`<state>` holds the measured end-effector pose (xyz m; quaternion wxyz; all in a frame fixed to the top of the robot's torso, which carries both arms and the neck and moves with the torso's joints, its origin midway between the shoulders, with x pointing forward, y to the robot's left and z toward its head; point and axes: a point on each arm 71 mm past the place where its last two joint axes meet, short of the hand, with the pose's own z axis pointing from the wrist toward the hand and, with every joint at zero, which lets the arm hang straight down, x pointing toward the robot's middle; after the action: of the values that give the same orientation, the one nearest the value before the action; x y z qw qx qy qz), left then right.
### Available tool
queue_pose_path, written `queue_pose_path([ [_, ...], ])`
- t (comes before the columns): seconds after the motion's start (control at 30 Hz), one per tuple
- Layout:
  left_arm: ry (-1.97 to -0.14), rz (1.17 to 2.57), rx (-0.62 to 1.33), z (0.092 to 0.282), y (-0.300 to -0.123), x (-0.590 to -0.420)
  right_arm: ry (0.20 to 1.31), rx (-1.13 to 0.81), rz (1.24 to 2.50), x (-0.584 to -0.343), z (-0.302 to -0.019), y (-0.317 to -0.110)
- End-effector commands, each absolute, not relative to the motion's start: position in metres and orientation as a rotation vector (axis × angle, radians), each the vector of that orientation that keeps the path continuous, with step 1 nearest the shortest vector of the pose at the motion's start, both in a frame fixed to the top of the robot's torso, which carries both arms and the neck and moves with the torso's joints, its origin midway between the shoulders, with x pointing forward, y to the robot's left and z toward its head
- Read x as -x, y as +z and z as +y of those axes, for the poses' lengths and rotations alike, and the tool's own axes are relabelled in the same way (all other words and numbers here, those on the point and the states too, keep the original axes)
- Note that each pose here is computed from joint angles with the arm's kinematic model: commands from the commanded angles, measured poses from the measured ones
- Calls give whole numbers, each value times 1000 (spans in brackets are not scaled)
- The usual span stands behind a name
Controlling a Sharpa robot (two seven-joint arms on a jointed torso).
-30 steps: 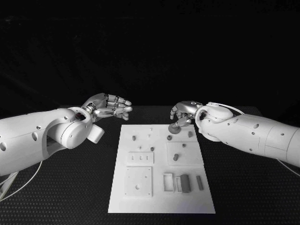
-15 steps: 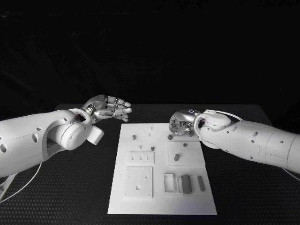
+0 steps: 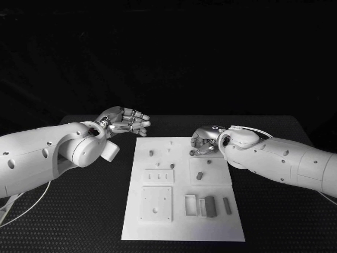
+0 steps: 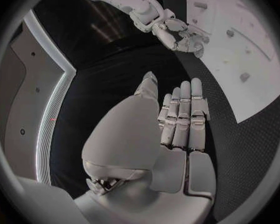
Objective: Assemble the parts on the task board
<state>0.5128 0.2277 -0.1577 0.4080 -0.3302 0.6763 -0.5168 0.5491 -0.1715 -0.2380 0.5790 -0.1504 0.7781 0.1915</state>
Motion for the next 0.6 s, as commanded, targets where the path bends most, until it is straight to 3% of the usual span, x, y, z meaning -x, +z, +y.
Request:
queue_pose_path([
  [0.03, -1327, 1714, 813, 225, -157, -513, 446, 377, 1832, -547, -168, -239],
  [0.6, -1330, 1719, 812, 224, -158, -513, 448, 392, 1840, -545, -164, -246],
])
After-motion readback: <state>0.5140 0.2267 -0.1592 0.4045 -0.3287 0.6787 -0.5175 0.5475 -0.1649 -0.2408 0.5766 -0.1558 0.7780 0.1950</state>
